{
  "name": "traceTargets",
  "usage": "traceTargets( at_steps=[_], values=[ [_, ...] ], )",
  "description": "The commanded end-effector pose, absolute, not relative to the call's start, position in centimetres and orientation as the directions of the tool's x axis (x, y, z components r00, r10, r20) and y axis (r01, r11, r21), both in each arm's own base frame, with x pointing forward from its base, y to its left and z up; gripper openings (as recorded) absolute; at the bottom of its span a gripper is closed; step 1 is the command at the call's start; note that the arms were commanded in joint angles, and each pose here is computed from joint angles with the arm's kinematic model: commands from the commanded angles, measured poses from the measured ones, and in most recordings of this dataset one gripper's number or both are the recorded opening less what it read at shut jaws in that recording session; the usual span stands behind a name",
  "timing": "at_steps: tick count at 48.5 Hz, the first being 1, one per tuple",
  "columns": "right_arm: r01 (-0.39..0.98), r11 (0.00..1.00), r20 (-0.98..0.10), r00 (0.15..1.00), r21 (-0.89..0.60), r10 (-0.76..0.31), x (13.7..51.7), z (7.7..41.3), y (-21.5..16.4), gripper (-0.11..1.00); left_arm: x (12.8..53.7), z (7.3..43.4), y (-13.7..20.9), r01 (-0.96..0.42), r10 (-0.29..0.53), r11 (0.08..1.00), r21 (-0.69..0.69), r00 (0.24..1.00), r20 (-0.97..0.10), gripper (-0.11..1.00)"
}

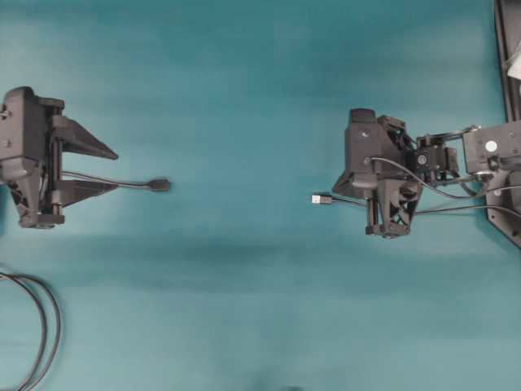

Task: Insert the USB using both arms.
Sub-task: 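Close right gripper on male USB plug, left gripper around female socket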

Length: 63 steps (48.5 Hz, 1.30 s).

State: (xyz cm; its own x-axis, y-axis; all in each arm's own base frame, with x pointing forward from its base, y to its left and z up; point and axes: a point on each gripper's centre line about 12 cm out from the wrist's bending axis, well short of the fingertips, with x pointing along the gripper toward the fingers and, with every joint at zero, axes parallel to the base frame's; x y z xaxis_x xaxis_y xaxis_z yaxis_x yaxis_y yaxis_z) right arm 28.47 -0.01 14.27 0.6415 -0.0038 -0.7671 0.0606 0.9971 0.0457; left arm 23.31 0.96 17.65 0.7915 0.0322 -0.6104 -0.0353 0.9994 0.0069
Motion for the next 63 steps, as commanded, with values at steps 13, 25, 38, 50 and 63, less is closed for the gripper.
traceTargets(
  at_steps=[13,25,38,50,63],
  values=[
    [0.062,0.997,-0.79,0.613,0.042,-0.005,29.0,14.0,0.0,0.49,24.6,16.6,1.1,-0.011,0.034,0.999,0.04,0.785,-0.619,0.83],
    [0.062,0.997,-0.814,0.581,0.039,-0.004,29.6,12.8,0.1,0.52,25.5,15.4,1.1,0.019,0.032,0.997,0.07,0.754,-0.657,0.83],
    [0.064,0.997,-0.828,0.561,0.039,-0.004,30.8,12.0,0.1,0.52,26.0,14.9,1.1,0.015,0.033,0.998,0.067,0.753,-0.657,0.83],
    [0.081,0.996,-0.843,0.538,0.048,-0.003,30.8,11.4,0.2,0.52,25.9,14.8,1.2,0.007,0.035,0.998,0.06,0.748,-0.662,0.83],
    [0.14,0.987,-0.853,0.522,0.083,-0.003,30.6,11.1,0.2,0.52,25.9,14.8,1.2,0.008,0.035,0.998,0.061,0.748,-0.662,0.83]
  ],
)
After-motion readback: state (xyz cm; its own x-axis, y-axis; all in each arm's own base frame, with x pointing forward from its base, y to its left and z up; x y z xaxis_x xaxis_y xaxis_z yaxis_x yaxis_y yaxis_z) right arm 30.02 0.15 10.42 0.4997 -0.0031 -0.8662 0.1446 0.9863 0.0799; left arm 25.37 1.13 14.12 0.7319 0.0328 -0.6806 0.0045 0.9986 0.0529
